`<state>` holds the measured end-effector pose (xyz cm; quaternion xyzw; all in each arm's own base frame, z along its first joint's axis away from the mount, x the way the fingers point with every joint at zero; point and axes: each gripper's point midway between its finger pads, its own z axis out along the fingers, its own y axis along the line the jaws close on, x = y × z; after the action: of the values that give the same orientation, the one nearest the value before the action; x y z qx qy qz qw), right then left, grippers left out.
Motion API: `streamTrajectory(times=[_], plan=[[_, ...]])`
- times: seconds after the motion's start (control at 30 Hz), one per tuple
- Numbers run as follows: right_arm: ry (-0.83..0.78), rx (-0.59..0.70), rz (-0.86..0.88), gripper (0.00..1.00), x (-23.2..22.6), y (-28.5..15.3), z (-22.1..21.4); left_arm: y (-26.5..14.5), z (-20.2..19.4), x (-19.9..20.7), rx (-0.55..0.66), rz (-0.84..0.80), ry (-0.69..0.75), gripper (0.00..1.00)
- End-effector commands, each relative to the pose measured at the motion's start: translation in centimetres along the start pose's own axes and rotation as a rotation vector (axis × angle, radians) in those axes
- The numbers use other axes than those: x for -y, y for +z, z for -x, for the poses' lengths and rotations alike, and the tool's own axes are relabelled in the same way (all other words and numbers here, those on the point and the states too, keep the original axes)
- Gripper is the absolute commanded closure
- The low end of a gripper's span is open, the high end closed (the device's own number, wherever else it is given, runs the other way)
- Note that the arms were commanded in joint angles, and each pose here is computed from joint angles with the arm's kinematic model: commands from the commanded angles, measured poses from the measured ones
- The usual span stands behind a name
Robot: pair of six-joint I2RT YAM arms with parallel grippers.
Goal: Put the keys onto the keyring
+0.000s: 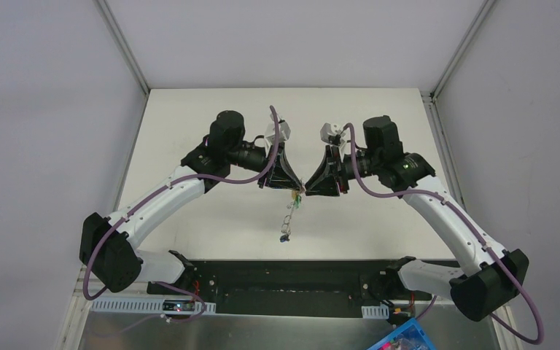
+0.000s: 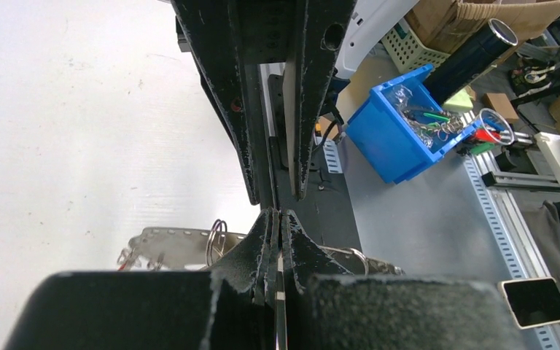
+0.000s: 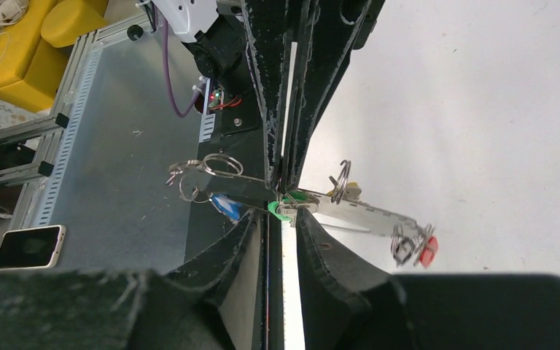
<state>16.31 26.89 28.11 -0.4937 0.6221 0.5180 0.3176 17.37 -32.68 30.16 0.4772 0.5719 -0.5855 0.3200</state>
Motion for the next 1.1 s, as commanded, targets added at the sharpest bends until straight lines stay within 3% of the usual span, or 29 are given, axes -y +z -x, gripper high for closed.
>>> streamTrajectory(times=[0.0, 0.5, 0.63, 0.83, 1.07], plan=[[-0.069, 0.031, 0.0, 0.72, -0.3, -0.3, 1.4, -0.3, 2.3, 0.9, 0.061, -0.004, 0.059, 1.0], [-0.025, 0.036, 0.005, 0.73, 0.5, 0.7, 1.2, 0.1, 2.7, -0.1, 0.089, 0.024, 0.013, 1.0], [-0.019, 0.04, 0.015, 0.79, 0.4, 0.8, 1.2, 0.1, 2.7, -0.3, 0.092, 0.036, 0.01, 1.0], [-0.011, 0.045, 0.037, 0.99, 0.2, 0.9, 1.3, 0.0, 2.7, -0.7, 0.098, 0.056, 0.007, 1.0], [-0.042, 0.025, -0.024, 1.0, 0.8, 0.4, 1.1, -0.8, 2.9, -0.9, 0.112, 0.077, 0.024, 1.0]])
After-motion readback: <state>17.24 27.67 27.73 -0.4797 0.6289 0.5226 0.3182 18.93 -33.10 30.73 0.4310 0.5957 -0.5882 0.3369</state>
